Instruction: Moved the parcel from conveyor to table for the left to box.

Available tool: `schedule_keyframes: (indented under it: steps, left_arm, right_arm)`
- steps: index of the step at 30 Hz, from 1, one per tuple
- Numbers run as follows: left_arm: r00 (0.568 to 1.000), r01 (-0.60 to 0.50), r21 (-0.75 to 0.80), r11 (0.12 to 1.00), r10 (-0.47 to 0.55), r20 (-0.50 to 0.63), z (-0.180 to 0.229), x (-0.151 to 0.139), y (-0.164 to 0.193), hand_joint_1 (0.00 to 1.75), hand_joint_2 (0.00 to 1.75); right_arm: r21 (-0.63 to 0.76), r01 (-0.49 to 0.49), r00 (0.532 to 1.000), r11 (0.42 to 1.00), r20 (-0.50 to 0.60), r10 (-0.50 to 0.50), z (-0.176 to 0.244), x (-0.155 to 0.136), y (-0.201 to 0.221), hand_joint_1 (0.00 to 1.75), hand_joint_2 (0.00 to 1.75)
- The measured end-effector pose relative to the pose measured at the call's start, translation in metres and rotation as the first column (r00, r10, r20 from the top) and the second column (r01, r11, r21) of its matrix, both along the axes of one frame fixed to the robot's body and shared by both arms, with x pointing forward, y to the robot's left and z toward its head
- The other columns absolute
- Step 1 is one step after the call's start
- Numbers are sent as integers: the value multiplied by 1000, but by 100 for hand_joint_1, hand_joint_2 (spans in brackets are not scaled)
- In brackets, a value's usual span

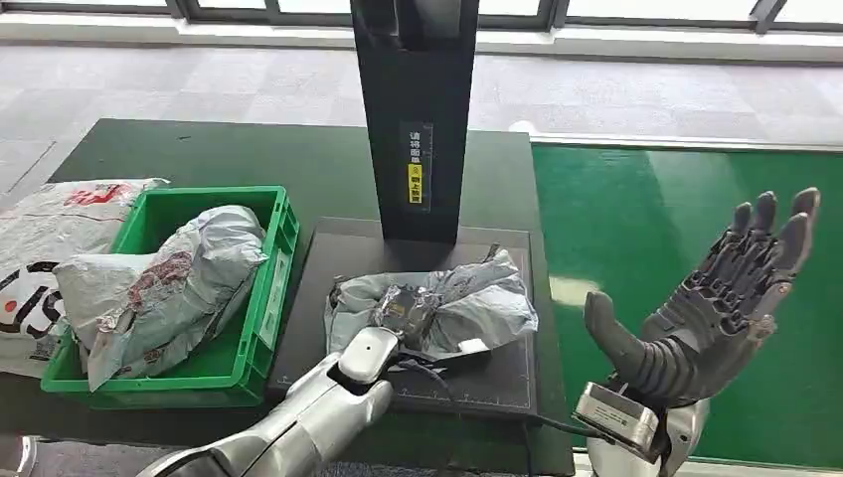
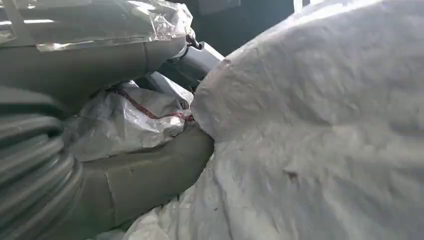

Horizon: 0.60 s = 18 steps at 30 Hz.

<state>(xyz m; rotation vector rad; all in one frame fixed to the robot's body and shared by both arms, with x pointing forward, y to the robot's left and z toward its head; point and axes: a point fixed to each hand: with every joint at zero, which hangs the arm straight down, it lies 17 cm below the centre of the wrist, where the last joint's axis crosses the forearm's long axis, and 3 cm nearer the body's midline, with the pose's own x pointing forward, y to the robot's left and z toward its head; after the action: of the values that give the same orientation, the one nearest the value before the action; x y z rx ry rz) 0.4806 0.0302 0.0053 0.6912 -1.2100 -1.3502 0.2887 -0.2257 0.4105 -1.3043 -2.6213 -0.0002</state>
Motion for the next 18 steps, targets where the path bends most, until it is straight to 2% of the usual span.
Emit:
schedule_keyframes:
  steps: [2,3,5,7,13,15,18]
  left_arm:
    - [995,-51,-12,999,51,88,13,7,9,175,175]
    - [979,-84,-45,995,91,180,29,13,16,175,175]
    - [921,-112,-111,987,145,361,69,23,28,175,175]
    - [864,-110,-154,982,171,474,104,27,34,175,175]
    - [796,-95,-184,978,186,576,141,25,44,175,175]
    - [736,-63,-195,979,177,653,170,15,47,175,175]
    - [629,-44,-264,964,232,742,224,2,68,175,175]
  right_arm:
    - [0,0,1000,1000,0,0,0,0,0,0,175]
    - [-1,1,1000,1000,0,-1,0,0,0,0,175]
    - [-3,4,1000,1000,4,-4,1,-2,-1,0,175]
    - [-2,8,1000,1000,6,-8,2,-3,-2,0,175]
    - [-1,14,1000,1000,12,-14,3,-4,-4,0,175]
    - [-1,18,1000,1000,12,-18,3,-5,-5,0,175]
    - [3,27,1000,1000,10,-27,3,-5,-9,0,175]
